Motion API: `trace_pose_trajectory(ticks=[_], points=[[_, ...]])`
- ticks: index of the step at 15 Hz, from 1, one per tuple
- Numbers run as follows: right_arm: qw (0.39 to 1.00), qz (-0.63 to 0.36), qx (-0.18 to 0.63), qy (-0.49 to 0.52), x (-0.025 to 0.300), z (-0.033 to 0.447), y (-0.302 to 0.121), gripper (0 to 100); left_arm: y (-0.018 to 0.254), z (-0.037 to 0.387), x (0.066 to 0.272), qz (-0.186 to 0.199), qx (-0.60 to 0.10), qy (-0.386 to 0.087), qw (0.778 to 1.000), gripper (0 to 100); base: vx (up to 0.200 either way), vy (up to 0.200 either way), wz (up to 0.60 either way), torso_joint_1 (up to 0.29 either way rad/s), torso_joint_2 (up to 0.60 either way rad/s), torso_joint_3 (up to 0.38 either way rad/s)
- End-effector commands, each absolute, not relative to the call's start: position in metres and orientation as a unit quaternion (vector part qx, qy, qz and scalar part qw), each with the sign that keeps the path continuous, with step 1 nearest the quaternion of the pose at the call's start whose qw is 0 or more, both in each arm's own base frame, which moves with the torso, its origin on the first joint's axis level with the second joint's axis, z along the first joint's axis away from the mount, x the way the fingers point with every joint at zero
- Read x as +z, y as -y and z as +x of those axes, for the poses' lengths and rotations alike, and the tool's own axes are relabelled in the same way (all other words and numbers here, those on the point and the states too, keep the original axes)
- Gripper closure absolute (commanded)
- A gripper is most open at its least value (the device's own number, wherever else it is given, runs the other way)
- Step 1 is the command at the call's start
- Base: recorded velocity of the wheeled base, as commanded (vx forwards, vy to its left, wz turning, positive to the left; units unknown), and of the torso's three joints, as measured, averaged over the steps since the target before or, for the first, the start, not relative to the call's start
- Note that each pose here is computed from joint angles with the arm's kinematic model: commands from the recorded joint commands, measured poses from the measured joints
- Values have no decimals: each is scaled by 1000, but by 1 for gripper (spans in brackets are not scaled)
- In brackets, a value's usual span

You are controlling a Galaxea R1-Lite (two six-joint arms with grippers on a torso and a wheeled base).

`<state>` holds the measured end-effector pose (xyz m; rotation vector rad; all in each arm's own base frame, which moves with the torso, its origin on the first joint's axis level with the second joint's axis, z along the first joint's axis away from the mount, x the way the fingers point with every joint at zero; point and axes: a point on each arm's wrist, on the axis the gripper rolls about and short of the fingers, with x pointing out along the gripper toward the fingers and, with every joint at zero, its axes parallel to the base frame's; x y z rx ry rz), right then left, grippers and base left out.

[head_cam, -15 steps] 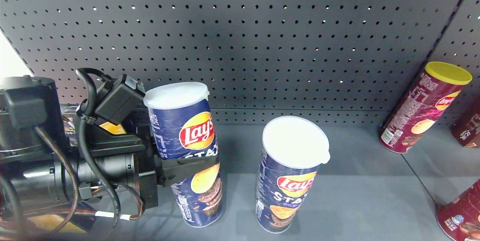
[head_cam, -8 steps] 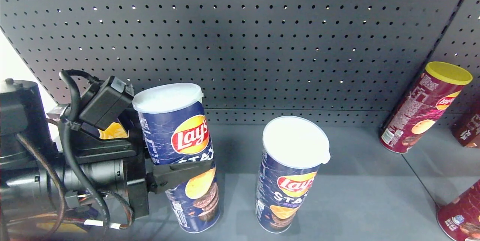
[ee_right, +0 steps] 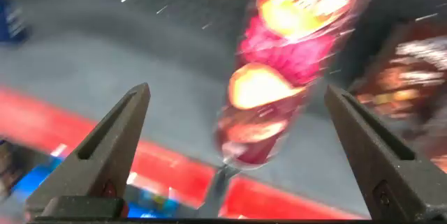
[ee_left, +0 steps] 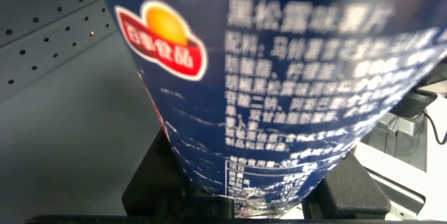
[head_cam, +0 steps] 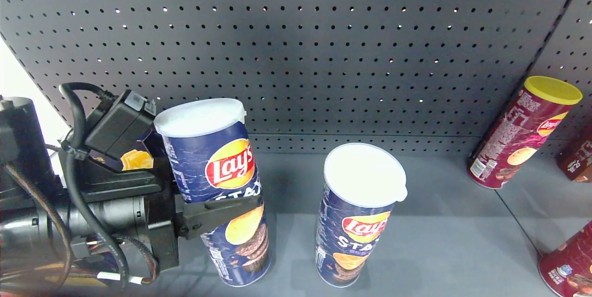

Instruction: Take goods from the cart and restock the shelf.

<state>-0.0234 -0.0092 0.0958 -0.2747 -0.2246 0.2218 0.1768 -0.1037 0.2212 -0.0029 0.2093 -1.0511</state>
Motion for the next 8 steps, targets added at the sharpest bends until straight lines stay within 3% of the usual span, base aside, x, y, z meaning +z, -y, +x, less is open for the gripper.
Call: trace_pose_trajectory(ticks=[1,4,8], points=[[978,-138,115,107,94,-23,9,0,104,177,221,-1,-501,-100,860,100,0,0,0,0,0,0],[974,-139,169,67,84,-22,6,0,103,176,223,-1,-501,-97,860,100,0,0,0,0,0,0],[979,-98,171,57,83,-22,6,0,103,176,223,-3,-506,-95,858,100,0,0,0,0,0,0]])
